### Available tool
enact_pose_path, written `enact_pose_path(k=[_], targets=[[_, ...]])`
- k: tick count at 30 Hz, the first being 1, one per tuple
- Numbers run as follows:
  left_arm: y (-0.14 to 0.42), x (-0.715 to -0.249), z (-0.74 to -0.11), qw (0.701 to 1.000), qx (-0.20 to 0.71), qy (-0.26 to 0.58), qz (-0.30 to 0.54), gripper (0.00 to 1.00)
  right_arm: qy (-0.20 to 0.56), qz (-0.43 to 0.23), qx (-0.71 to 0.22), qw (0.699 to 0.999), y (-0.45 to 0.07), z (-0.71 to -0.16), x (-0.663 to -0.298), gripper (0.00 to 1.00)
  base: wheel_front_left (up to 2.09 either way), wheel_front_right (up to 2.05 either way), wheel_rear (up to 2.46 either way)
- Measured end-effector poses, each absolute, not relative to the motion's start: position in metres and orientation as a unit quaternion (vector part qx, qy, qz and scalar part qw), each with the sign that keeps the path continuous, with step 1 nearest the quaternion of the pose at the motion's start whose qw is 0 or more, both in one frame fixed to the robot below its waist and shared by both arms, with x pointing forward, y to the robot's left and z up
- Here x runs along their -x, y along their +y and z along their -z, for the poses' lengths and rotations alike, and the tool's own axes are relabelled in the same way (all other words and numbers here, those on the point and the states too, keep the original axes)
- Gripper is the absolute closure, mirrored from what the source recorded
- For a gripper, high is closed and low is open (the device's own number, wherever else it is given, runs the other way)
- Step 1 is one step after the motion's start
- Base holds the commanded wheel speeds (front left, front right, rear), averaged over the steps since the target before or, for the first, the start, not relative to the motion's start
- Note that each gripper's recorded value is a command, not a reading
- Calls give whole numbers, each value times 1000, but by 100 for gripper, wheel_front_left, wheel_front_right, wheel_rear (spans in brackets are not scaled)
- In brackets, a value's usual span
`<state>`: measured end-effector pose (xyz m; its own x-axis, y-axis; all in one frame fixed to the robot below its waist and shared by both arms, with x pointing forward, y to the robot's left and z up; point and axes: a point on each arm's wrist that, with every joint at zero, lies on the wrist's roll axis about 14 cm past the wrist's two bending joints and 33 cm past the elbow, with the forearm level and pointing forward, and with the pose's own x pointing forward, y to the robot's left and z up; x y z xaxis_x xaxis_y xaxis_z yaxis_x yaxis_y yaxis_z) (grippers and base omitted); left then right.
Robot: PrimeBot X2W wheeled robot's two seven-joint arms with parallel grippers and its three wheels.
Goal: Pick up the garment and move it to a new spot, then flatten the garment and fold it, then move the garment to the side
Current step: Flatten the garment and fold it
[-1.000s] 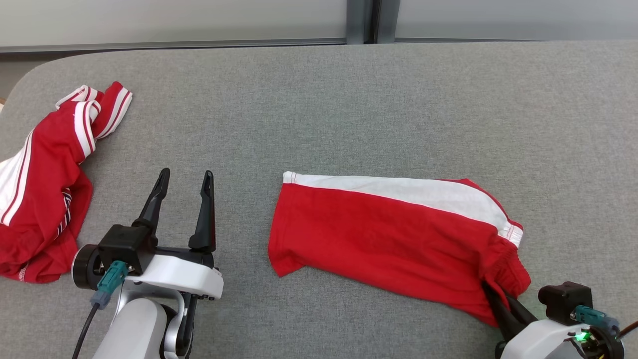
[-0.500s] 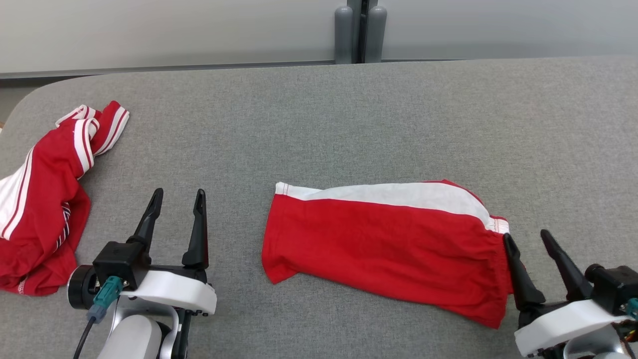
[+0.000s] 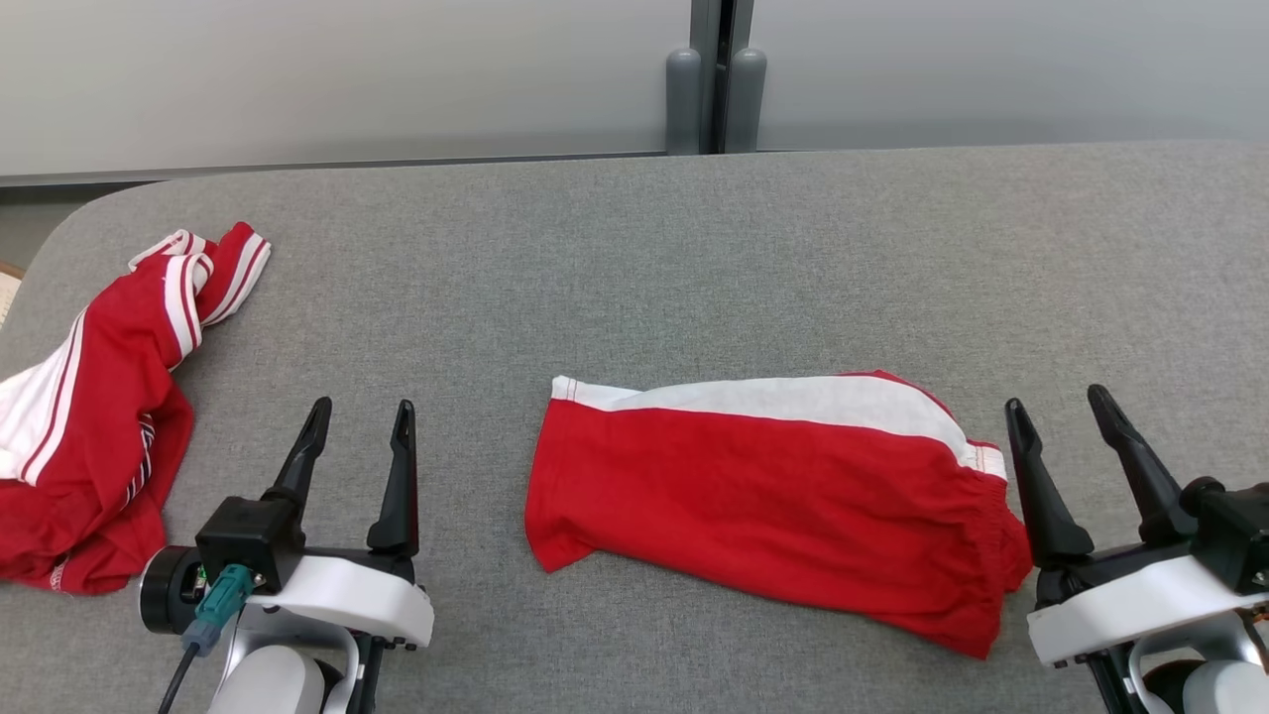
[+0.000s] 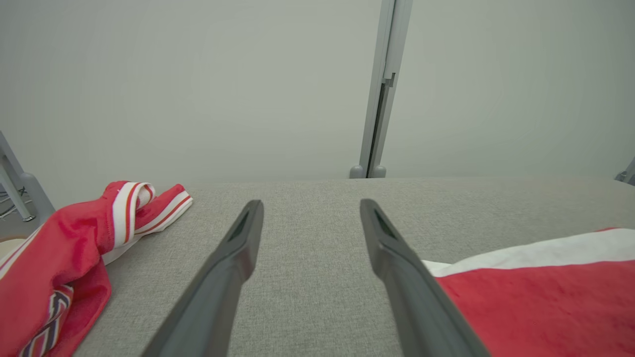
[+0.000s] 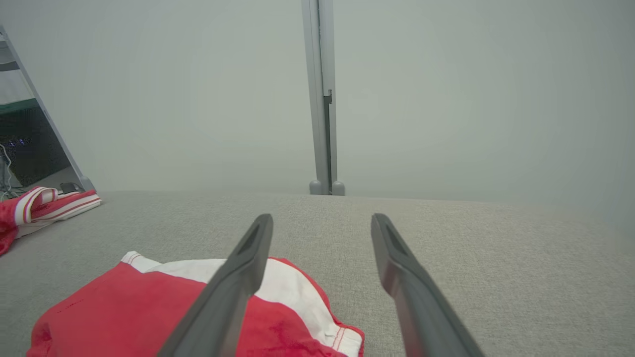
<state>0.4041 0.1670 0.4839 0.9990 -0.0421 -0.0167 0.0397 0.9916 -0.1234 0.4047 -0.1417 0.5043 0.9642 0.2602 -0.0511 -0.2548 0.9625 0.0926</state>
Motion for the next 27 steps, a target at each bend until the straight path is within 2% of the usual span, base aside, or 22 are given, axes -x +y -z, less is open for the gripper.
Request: enact_pose_path(k=[15, 20, 27], targets=[[161, -405, -477, 998, 53, 27, 31, 0, 40, -131, -47, 989, -140, -500, -404, 0, 0, 0, 0], [127, -428, -479, 994, 52, 39, 84, 0, 48, -134, -51, 988, -136, -493, -409, 0, 0, 0, 0], [76, -462, -450, 979, 58, 116, 156, 0, 62, -132, -57, 988, -138, -481, -417, 0, 0, 0, 0]])
